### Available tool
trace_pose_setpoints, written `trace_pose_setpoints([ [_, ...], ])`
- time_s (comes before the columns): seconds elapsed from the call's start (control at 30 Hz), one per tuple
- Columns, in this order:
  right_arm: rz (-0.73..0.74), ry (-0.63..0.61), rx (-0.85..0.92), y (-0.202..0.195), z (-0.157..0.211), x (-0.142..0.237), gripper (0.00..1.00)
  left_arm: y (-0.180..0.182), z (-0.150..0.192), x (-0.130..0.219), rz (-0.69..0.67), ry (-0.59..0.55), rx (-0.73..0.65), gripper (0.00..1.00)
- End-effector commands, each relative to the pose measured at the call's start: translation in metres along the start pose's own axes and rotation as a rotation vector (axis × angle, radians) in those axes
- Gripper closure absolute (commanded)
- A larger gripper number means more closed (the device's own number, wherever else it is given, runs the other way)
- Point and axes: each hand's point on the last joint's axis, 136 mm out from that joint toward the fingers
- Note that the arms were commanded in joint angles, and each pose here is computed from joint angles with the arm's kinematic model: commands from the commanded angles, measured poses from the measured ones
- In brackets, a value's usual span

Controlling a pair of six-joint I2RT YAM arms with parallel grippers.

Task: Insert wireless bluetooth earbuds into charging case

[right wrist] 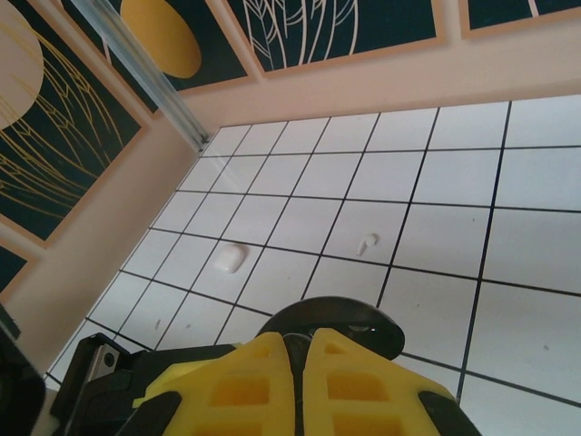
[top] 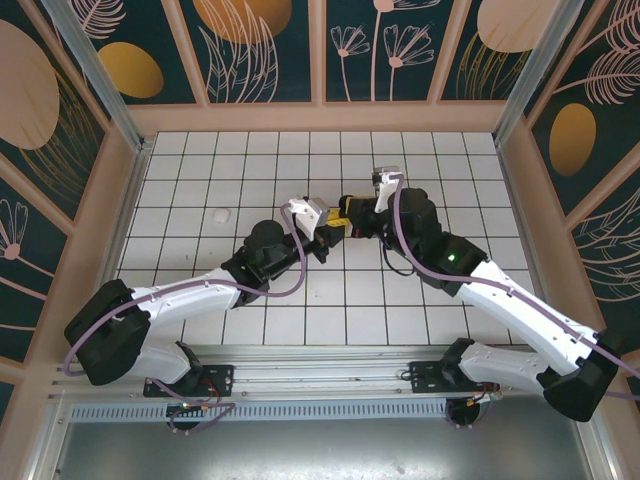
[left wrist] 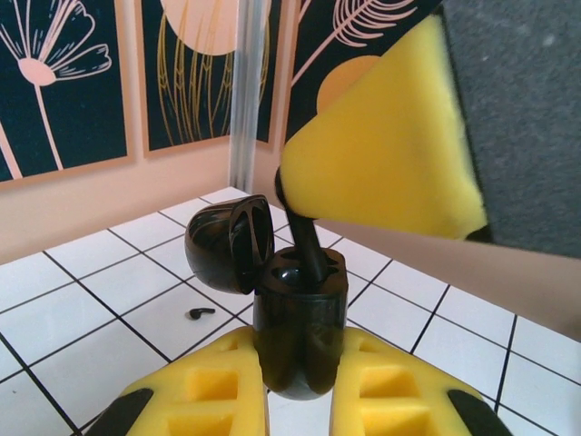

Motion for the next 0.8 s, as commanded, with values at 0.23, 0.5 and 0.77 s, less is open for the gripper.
trace_pose_setpoints([
  [0.23,0.007,0.034,-0.012,-0.003,0.011,-0.001,0.92,-0.012,-0.028,0.002,0.036,-0.081,0.001,1.00],
  [0.5,0.028,0.038,-0.011,-0.008,0.012,0.006,0.92,-0.012,-0.030,0.001,0.033,-0.087,0.009,1.00],
  [0.77,0.024,0.053,-0.017,-0.007,0.016,0.008,0.92,-0.011,-0.032,0.001,0.026,-0.093,0.009,1.00],
])
Point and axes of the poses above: each hand's point on the last joint's axis, 136 mm out from that joint toward the fingers, its own x axis back along the fingers, its own y axis along the line the jaws close on, z = x × y, and after that the axes turned 12 degrees about x, right-handed
